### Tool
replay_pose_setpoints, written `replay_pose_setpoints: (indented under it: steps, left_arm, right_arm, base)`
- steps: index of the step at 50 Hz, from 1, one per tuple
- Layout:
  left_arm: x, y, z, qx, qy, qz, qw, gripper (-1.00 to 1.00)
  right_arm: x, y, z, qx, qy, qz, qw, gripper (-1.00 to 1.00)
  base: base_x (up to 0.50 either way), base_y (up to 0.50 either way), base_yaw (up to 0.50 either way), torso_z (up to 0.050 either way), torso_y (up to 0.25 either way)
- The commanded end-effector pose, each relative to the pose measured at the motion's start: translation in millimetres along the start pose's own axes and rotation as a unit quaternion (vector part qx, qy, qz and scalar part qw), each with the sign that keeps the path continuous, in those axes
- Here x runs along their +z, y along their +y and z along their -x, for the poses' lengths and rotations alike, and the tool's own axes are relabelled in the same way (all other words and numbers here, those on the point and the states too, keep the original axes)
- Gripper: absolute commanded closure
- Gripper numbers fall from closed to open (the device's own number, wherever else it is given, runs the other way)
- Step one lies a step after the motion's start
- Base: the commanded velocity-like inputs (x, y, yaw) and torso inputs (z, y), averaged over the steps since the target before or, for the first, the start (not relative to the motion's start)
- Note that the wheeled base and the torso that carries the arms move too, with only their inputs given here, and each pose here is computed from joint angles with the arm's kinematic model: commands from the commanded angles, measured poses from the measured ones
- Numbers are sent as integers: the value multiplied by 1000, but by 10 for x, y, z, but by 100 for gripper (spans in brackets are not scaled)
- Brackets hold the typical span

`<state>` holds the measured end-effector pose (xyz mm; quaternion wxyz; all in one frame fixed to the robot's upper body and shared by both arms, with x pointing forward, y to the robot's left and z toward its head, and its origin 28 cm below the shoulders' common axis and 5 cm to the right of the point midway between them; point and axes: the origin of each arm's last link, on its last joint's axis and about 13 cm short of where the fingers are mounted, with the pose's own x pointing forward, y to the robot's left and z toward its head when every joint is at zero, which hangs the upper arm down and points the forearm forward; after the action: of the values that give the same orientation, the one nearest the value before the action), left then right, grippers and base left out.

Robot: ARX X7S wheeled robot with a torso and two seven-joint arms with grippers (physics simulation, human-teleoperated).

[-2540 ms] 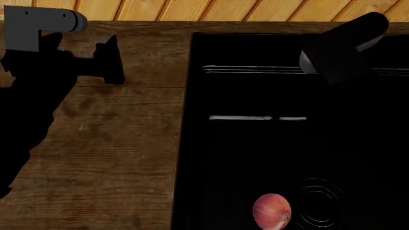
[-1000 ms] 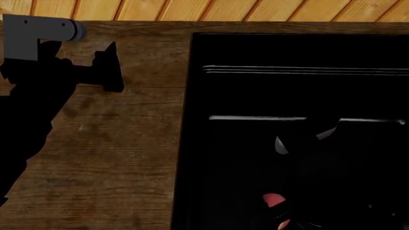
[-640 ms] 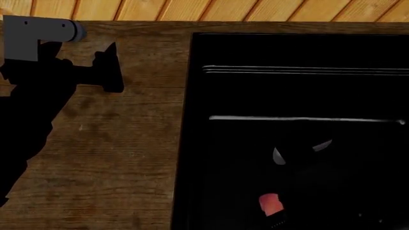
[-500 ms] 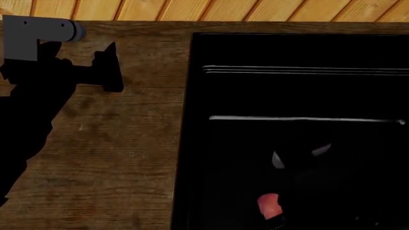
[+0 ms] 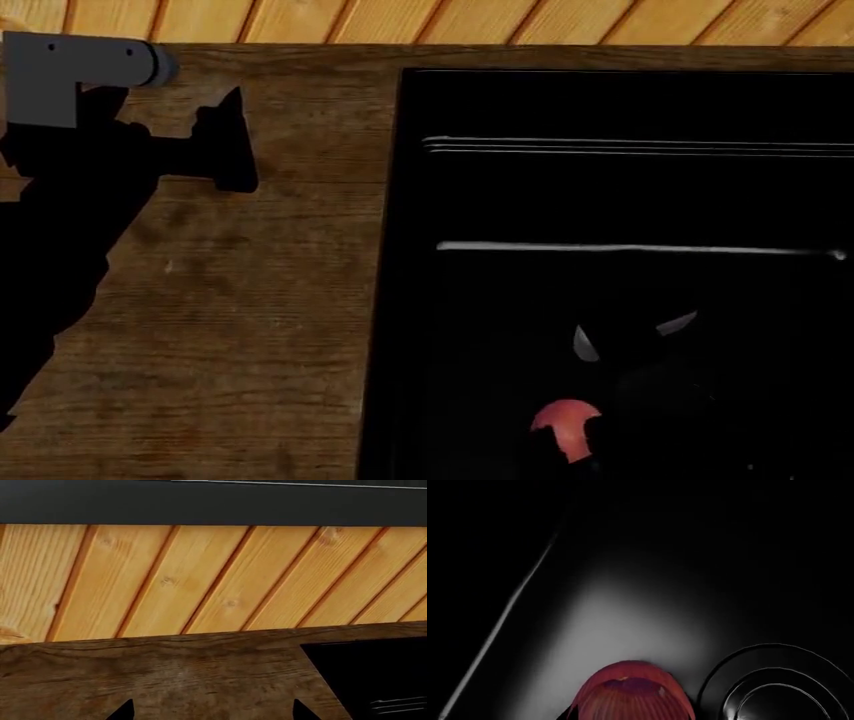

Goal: Pick the onion from the sink and place it on the plate located on the counter

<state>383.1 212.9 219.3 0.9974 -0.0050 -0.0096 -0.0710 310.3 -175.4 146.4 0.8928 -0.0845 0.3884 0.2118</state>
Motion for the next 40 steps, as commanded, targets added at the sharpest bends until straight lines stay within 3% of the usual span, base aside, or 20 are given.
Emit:
replay_pose_setpoints:
  steps: [1,7,17,25,40]
  left_arm:
    - [23,-30,13,-3,-3,2,1000,-100]
    - [49,-38,37,-6,-5,2,1000,-100]
    - [34,-12,13,-3,-5,1,1000,-100]
    - [27,-27,29,-3,-6,3,1000,-100]
    - [17,-17,34,2,-11,6,1000,-100]
  right_arm:
    - [217,-3,232,-18,-30,22,999,100]
    - [316,-19,383,-39,-64,23,997,100]
    - [629,5,654,-92,-174,20,980,100]
    - [738,23,715,-164,-251,1,954,100]
    - [806,83,686,-186,-313,-10,931,100]
  base:
    - [0,0,0,0,0]
    - [0,0,0,0,0]
    - [0,0,0,0,0]
    - [0,0,0,0,0]
    - [0,0,0,0,0]
